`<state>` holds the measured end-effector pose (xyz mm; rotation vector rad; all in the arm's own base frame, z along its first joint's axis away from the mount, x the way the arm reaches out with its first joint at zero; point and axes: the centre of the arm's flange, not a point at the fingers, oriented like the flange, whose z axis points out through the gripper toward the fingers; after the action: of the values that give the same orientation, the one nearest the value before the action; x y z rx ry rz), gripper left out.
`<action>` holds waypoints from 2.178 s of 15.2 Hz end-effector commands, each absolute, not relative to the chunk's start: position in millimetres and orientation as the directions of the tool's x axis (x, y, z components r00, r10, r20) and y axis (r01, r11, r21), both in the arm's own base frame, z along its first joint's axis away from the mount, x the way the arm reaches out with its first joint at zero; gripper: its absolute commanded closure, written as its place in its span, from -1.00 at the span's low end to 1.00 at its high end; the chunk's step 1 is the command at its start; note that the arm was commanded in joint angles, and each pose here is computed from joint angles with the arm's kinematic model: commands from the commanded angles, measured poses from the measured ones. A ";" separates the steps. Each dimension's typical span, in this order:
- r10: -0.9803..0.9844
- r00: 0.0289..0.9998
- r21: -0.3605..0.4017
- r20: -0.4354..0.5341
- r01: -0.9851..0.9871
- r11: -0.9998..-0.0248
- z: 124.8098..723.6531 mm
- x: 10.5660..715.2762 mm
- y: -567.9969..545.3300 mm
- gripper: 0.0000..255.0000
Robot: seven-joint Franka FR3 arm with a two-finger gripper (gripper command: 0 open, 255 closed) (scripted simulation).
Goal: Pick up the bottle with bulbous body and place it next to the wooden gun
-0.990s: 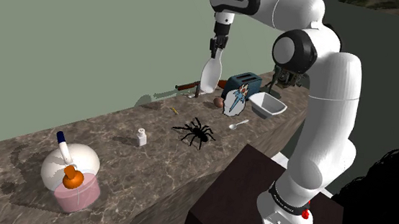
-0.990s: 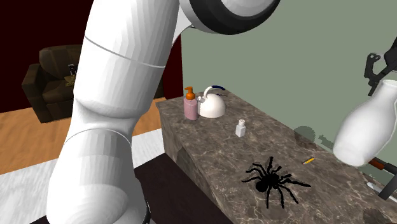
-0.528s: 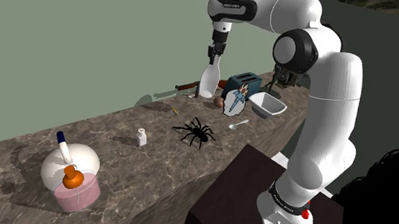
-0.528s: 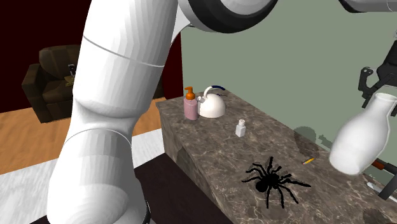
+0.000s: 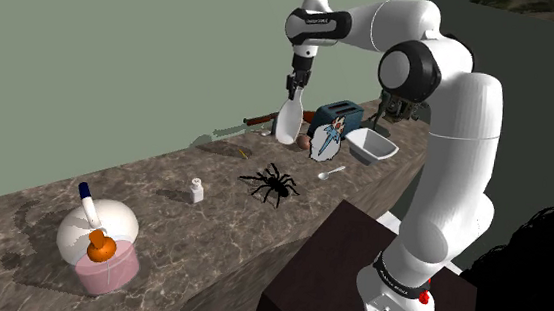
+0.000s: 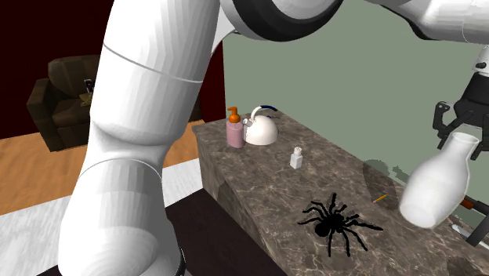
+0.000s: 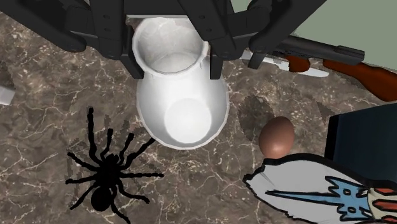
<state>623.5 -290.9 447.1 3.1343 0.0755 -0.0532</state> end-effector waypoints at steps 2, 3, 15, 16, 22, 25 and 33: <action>0.048 0.998 0.006 -0.033 0.048 -0.999 431.5 623.9 -290.2 1.00; 0.048 0.998 0.006 -0.033 0.048 -0.999 426.2 623.9 -290.2 1.00; 0.048 0.998 0.006 -0.033 0.048 -0.999 362.9 623.9 -290.2 1.00; 0.048 0.998 0.006 -0.033 0.048 -0.999 357.6 623.9 -290.2 1.00; 0.048 0.998 0.006 -0.033 0.048 -0.999 333.4 623.9 -290.2 1.00; 0.048 0.998 0.006 -0.033 0.048 -0.999 333.4 623.9 -290.2 1.00; 0.048 0.998 0.006 -0.033 0.048 -0.999 333.5 624.0 -290.2 -1.00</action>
<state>624.0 -290.2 333.5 3.1337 0.0756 -0.0511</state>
